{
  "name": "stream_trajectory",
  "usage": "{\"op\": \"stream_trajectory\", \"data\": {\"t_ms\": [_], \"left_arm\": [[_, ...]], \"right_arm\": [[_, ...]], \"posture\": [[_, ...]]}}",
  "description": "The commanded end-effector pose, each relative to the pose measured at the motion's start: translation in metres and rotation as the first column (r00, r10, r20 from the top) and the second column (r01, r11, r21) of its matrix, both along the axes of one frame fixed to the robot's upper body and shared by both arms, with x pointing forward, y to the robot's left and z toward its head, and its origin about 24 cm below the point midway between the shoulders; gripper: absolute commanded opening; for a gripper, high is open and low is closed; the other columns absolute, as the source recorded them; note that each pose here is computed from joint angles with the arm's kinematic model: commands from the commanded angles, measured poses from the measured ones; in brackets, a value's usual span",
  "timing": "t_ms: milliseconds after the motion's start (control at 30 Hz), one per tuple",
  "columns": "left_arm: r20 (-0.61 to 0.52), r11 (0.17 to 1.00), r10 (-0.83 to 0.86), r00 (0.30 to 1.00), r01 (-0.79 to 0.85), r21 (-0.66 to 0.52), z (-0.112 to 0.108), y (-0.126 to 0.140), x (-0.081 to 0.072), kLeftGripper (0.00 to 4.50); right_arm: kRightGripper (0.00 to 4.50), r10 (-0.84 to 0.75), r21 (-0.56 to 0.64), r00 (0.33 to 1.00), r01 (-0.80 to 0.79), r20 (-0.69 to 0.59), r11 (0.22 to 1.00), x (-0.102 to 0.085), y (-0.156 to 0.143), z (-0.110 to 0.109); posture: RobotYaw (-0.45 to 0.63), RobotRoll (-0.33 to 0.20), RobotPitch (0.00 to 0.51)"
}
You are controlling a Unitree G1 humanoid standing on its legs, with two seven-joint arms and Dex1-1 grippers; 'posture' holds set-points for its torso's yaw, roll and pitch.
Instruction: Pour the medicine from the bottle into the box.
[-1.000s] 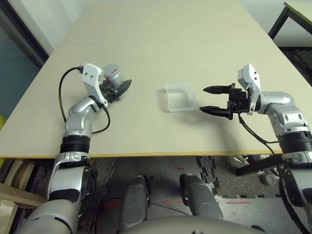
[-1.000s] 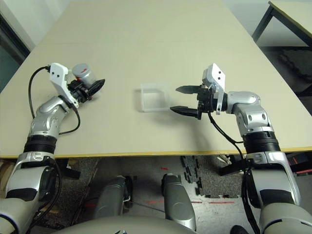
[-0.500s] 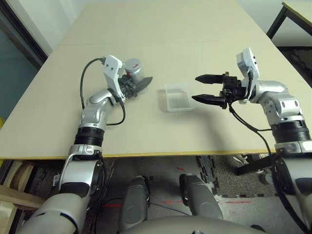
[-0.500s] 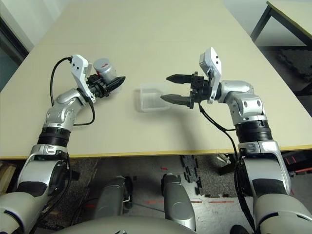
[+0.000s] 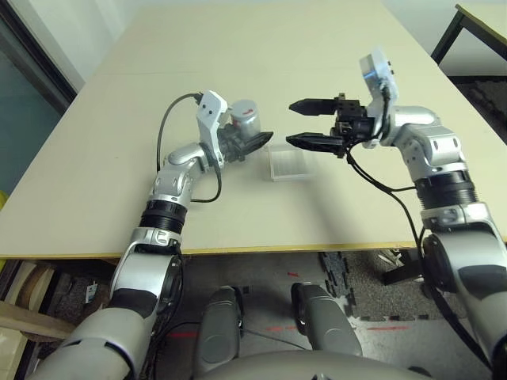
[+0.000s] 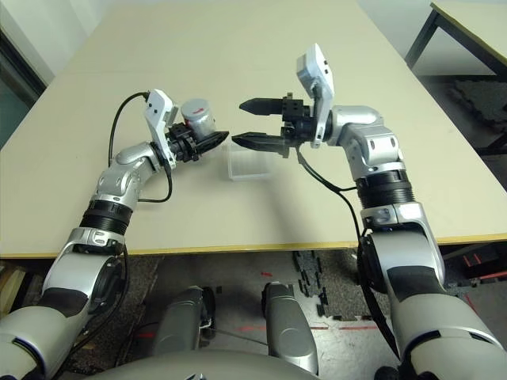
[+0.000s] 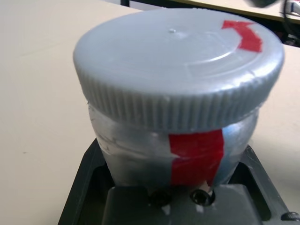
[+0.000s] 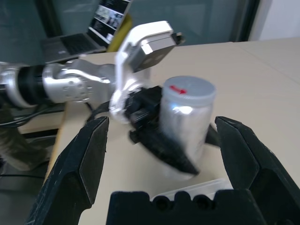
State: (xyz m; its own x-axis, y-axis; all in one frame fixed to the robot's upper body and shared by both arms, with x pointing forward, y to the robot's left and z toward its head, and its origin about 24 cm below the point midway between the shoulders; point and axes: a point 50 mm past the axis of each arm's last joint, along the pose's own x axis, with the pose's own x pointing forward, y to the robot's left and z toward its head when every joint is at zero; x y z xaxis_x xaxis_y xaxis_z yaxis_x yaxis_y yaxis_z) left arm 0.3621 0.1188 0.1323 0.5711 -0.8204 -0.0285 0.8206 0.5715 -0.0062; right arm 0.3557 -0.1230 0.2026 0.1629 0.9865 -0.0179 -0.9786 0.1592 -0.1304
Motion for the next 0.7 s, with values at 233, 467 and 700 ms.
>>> {"op": "stream_trajectory", "data": {"t_ms": [233,467,700], "left_arm": [[-0.009,0.991,-0.105,0.994,0.105,0.083,0.004,-0.01,-0.006,2.73],[0.002,0.986,-0.127,0.992,0.126,0.111,0.006,-0.013,-0.006,2.73],[0.009,0.984,-0.131,0.991,0.129,0.125,0.006,-0.012,-0.006,2.73]], "right_arm": [[4.5,-0.072,-0.057,0.997,0.073,0.026,0.996,0.017,0.012,-0.004],[4.5,-0.038,-0.079,0.999,0.039,0.018,0.996,0.018,0.021,-0.006],[4.5,-0.005,-0.078,1.0,0.006,0.005,0.997,0.018,0.028,-0.006]], "posture": [[-0.18,0.0,0.096],[-0.18,0.0,0.09],[-0.17,0.0,0.088]]}}
